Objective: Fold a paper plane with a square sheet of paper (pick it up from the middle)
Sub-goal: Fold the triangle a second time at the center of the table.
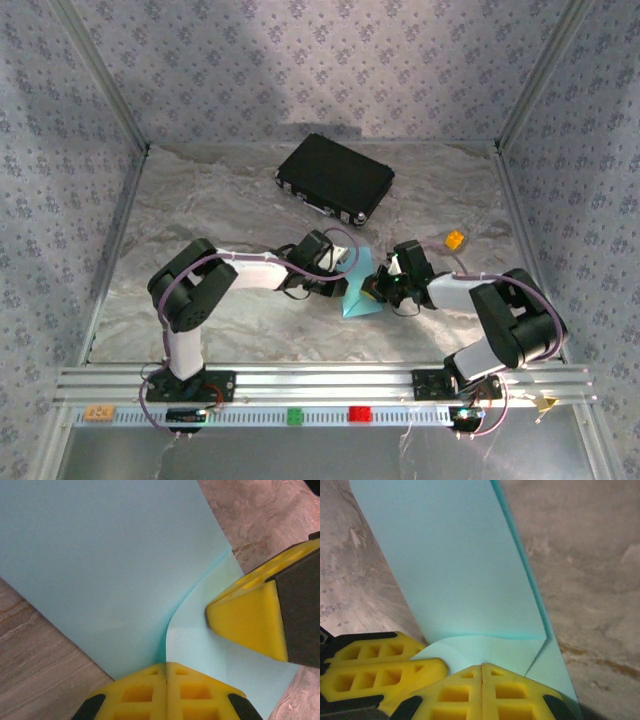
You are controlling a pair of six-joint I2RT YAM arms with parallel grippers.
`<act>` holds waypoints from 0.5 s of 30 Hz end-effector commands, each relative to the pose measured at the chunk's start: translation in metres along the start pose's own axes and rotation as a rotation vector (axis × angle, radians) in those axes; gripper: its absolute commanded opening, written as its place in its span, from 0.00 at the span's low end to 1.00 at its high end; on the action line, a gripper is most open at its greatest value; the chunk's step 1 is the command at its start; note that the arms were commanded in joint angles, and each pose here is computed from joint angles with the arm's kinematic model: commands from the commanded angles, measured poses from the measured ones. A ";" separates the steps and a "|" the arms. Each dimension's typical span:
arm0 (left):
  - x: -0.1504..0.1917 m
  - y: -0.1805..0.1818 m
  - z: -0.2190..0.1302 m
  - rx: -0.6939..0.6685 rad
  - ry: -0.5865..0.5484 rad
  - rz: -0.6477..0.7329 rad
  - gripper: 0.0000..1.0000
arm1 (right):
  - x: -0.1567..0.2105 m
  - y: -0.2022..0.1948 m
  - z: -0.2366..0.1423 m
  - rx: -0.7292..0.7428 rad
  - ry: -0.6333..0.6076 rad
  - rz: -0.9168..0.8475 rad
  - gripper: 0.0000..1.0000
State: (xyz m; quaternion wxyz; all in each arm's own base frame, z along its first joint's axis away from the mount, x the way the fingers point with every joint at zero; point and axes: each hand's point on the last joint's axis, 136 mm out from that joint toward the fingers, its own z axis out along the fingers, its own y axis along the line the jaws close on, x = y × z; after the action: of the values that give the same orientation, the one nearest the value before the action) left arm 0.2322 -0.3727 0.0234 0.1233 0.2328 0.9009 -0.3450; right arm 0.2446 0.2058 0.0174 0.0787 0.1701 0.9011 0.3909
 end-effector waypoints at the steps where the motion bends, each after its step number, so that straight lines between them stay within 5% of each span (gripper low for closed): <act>1: 0.005 0.002 0.000 -0.005 0.035 -0.006 0.00 | 0.013 -0.034 0.005 0.092 0.023 0.034 0.04; 8: -0.008 -0.010 -0.017 -0.007 -0.002 -0.022 0.25 | 0.014 -0.039 0.004 0.110 0.013 0.054 0.03; 15: -0.021 -0.028 -0.042 0.012 -0.056 -0.069 0.31 | 0.012 -0.039 0.003 0.109 -0.002 0.065 0.03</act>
State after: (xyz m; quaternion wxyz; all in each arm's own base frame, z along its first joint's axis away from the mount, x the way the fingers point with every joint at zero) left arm 0.2305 -0.3674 0.0510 0.1230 0.2099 0.9063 -0.3456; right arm 0.2455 0.2064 0.0173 0.0896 0.1665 0.8966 0.4005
